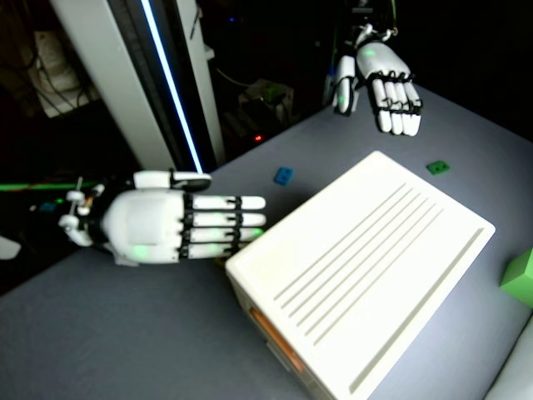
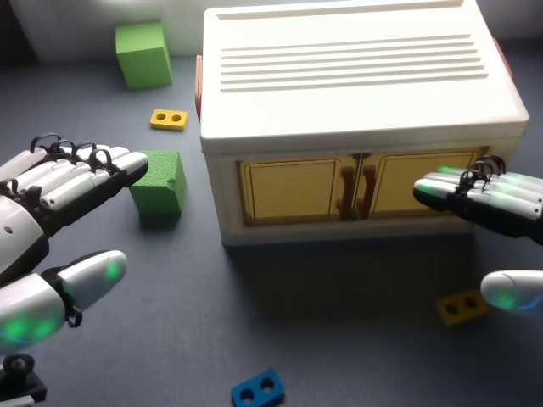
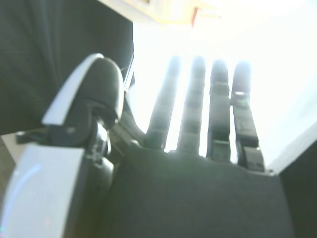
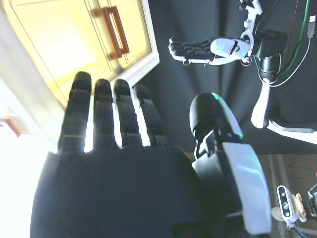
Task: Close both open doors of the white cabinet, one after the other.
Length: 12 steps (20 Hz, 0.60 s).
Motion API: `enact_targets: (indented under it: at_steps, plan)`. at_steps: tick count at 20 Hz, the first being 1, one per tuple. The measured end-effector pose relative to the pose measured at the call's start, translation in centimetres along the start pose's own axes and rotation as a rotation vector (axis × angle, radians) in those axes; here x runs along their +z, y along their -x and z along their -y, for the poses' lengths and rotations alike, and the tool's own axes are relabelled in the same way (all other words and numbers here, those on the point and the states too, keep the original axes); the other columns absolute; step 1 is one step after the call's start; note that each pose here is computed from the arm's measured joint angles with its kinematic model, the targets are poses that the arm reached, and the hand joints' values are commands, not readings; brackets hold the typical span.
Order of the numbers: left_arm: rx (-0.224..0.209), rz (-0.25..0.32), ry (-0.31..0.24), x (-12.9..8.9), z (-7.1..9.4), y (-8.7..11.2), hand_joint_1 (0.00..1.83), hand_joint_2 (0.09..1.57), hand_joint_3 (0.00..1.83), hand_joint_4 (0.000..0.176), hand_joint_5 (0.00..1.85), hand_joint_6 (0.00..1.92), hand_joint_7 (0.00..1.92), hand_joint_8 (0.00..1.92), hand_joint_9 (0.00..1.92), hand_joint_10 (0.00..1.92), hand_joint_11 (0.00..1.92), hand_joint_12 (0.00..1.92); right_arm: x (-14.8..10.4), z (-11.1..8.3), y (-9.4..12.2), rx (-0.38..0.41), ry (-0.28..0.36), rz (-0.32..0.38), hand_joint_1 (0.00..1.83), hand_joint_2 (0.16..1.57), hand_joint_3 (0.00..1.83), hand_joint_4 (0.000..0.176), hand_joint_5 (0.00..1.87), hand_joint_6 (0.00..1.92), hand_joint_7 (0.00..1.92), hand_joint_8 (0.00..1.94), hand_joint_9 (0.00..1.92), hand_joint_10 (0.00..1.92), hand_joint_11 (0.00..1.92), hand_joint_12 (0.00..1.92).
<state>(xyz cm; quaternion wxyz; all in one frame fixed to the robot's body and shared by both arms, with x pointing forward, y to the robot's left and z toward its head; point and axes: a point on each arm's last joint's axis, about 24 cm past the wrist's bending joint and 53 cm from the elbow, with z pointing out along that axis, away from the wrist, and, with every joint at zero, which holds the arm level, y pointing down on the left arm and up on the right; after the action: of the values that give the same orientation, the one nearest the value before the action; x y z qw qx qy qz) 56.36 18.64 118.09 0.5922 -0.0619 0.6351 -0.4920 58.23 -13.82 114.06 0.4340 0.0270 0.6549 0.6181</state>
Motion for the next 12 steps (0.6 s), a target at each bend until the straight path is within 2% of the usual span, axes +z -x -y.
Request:
enact_targets:
  at_steps: [1,2,3,5,9,11,12]
  plan:
    - [0.0,0.0,0.001,0.0,0.0,0.0,0.0,1.57,0.1,0.0,0.17,0.0,0.18,0.0,0.19,0.01,0.0,0.57,0.0,0.2,-0.1,0.004,-0.006,-0.003,0.0,1.56,0.01,0.0,0.03,0.0,0.03,0.01,0.02,0.0,0.08,0.01]
    - [0.0,0.0,-0.001,0.0,0.0,0.0,0.0,1.57,0.09,0.0,0.16,0.0,0.17,0.0,0.19,0.0,0.0,0.57,0.0,0.2,-0.2,0.005,-0.008,-0.007,0.0,1.56,0.01,0.013,0.01,0.0,0.02,0.0,0.0,0.0,0.08,0.01]
    - [0.0,-0.001,-0.001,0.0,0.0,0.0,0.0,1.57,0.09,0.0,0.16,0.0,0.17,0.0,0.19,0.0,0.0,0.57,0.0,0.2,-0.2,0.01,-0.008,-0.009,0.0,1.56,0.01,0.013,0.01,0.0,0.02,0.0,0.0,0.0,0.08,0.01]
    - [-0.002,-0.001,-0.001,0.0,0.0,0.0,0.0,1.57,0.09,0.0,0.15,0.0,0.17,0.0,0.17,0.01,0.0,0.52,0.0,0.2,-0.4,0.039,-0.006,-0.014,0.0,1.54,0.0,0.0,0.02,0.0,0.02,0.0,0.01,0.0,0.08,0.01]
    - [-0.004,0.004,0.0,-0.1,0.0,0.1,0.0,1.57,0.05,0.0,0.16,0.0,0.16,0.0,0.15,0.0,0.0,0.52,-0.6,-0.1,-0.2,0.085,0.005,-0.01,0.0,1.55,0.0,0.0,0.07,0.02,0.06,0.01,0.04,0.01,0.1,0.02]
    - [-0.005,0.007,0.004,-0.1,-0.1,0.2,0.0,1.52,0.02,0.0,0.15,0.0,0.14,0.0,0.13,0.0,0.0,0.53,-1.6,-0.1,1.0,0.077,-0.008,0.015,0.0,1.54,0.0,0.0,0.12,0.01,0.12,0.01,0.11,0.01,0.16,0.04]
    - [-0.01,0.017,0.004,-0.1,-0.1,0.3,0.0,1.51,0.01,0.0,0.16,0.0,0.16,0.01,0.15,0.01,0.0,0.57,-2.4,0.2,2.4,0.088,-0.02,0.071,0.0,1.52,0.0,0.0,0.12,0.01,0.12,0.01,0.11,0.01,0.15,0.04]
